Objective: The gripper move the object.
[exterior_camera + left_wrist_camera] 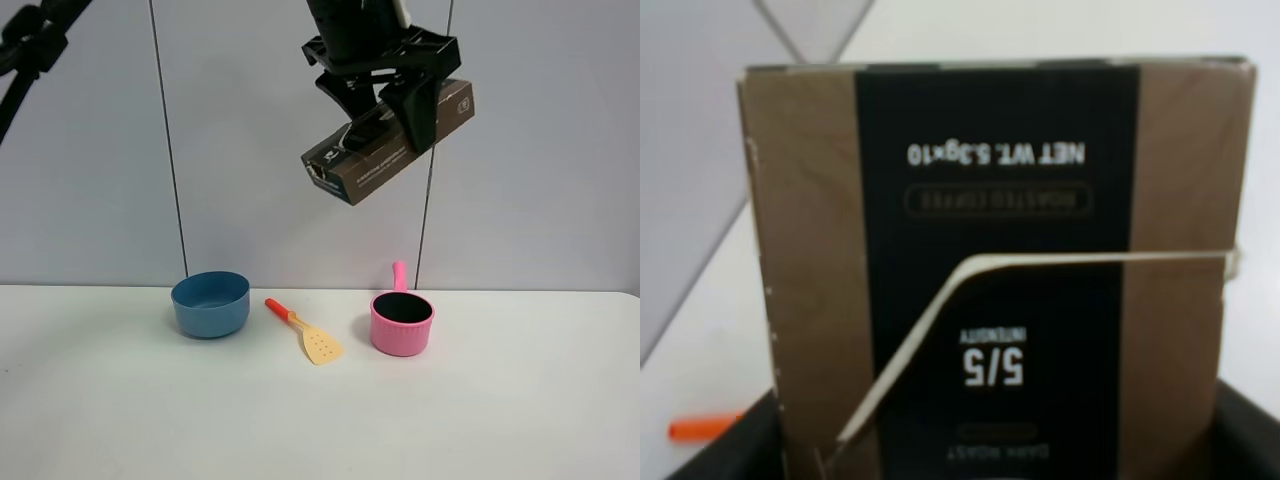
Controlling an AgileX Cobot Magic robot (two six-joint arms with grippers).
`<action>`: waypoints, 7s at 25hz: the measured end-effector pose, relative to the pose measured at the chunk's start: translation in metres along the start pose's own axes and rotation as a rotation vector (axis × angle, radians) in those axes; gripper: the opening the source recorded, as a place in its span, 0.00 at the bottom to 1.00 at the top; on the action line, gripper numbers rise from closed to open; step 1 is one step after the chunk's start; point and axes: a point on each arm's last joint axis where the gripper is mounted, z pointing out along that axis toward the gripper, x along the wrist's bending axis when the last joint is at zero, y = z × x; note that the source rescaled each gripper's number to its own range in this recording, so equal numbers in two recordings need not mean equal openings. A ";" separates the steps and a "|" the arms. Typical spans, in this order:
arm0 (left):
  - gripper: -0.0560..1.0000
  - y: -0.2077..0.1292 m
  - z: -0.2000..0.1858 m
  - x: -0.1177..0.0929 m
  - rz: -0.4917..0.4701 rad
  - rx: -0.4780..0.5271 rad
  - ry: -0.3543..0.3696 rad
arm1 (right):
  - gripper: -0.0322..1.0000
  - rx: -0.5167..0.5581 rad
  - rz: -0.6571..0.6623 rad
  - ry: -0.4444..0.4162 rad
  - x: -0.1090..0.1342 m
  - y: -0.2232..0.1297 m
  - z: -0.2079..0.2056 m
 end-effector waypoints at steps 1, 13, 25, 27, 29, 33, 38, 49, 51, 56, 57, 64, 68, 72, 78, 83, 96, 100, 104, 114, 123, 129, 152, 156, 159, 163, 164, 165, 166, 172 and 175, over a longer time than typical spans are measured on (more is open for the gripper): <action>0.05 0.004 -0.002 -0.002 0.001 -0.028 0.001 | 1.00 0.000 0.000 0.000 0.000 0.000 0.000; 0.05 0.038 0.001 -0.011 -0.223 -0.399 -0.042 | 1.00 0.000 0.000 0.000 0.000 0.000 0.000; 0.05 0.024 0.090 -0.020 -0.598 -0.379 -0.276 | 1.00 0.000 0.000 0.000 0.000 0.000 0.000; 0.05 0.021 0.103 -0.018 -0.640 -0.390 -0.288 | 1.00 0.000 0.000 0.000 0.000 0.000 0.000; 0.05 0.017 0.116 -0.015 -0.686 -0.400 -0.301 | 1.00 0.000 0.000 0.000 0.000 0.000 0.000; 0.05 0.010 0.138 -0.011 -0.759 -0.421 -0.311 | 1.00 0.000 0.000 0.000 0.000 0.000 0.000; 0.05 -0.004 0.170 -0.009 -0.807 -0.417 -0.301 | 1.00 0.000 0.000 0.000 0.000 0.000 0.000; 0.05 -0.017 0.203 -0.003 -0.754 -0.513 -0.240 | 1.00 0.000 0.000 0.000 0.000 0.000 0.000; 0.05 -0.019 0.208 -0.006 -0.744 -0.518 -0.241 | 1.00 0.000 0.000 0.000 0.000 0.000 0.000; 0.05 -0.027 0.224 -0.019 -0.739 -0.506 -0.265 | 1.00 0.000 0.000 0.000 0.000 0.000 0.000; 0.05 -0.029 0.228 -0.021 -0.736 -0.498 -0.268 | 1.00 0.000 0.000 0.000 0.000 0.000 0.000; 0.05 -0.043 0.247 -0.023 -0.692 -0.467 -0.233 | 1.00 0.000 0.000 0.000 0.000 0.000 0.000; 0.05 -0.050 0.253 -0.017 -0.636 -0.454 -0.191 | 1.00 0.000 0.000 0.000 0.000 0.000 0.000; 0.05 -0.054 0.256 -0.006 -0.610 -0.455 -0.155 | 1.00 0.000 0.000 0.000 0.000 0.000 0.000; 0.05 -0.058 0.259 0.002 -0.623 -0.451 -0.142 | 1.00 0.000 0.000 0.000 0.000 0.000 0.000; 0.05 -0.065 0.266 0.001 -0.653 -0.433 -0.150 | 1.00 0.000 0.000 0.000 0.000 0.000 0.000; 0.05 -0.075 0.279 -0.002 -0.676 -0.415 -0.150 | 1.00 0.000 0.000 0.000 0.000 0.000 0.000; 0.05 -0.075 0.280 -0.001 -0.677 -0.420 -0.144 | 1.00 0.000 0.000 0.000 0.000 0.000 0.000; 0.05 -0.075 0.280 -0.001 -0.667 -0.425 -0.138 | 1.00 0.000 0.000 0.000 0.000 0.000 0.000; 0.06 -0.076 0.281 -0.001 -0.644 -0.425 -0.127 | 1.00 0.000 0.000 0.000 0.000 0.000 0.000; 0.40 -0.076 0.281 0.000 -0.644 -0.429 -0.125 | 1.00 0.000 0.000 0.000 0.000 0.000 0.000; 0.46 -0.076 0.280 0.000 -0.646 -0.432 -0.123 | 1.00 0.000 0.000 0.000 0.000 0.000 0.000; 0.87 -0.019 0.161 0.012 -0.211 -0.270 -0.087 | 1.00 0.000 0.000 0.000 0.000 0.000 0.000; 0.92 -0.011 0.121 0.023 -0.172 -0.208 -0.043 | 1.00 0.000 0.000 0.000 0.000 0.000 0.000; 0.93 -0.008 0.091 0.033 -0.163 -0.157 -0.010 | 1.00 0.000 0.000 0.000 0.000 0.000 0.000; 1.00 -0.012 0.059 0.043 -0.133 -0.059 0.034 | 1.00 0.000 0.000 0.000 0.000 0.000 0.000; 1.00 -0.014 0.053 0.046 -0.131 -0.028 0.044 | 1.00 0.000 0.000 0.000 0.000 0.000 0.000; 1.00 -0.016 0.047 0.049 -0.126 -0.008 0.058 | 1.00 0.000 0.000 0.000 0.000 0.000 0.000; 1.00 -0.017 0.040 0.051 -0.117 0.014 0.074 | 1.00 0.000 0.000 0.000 0.000 0.000 0.000; 1.00 -0.014 -0.017 0.062 -0.088 0.040 0.202 | 1.00 0.000 0.000 0.000 0.000 0.000 0.000; 1.00 -0.011 -0.047 0.066 -0.088 0.002 0.243 | 1.00 0.000 0.000 0.000 0.000 0.000 0.000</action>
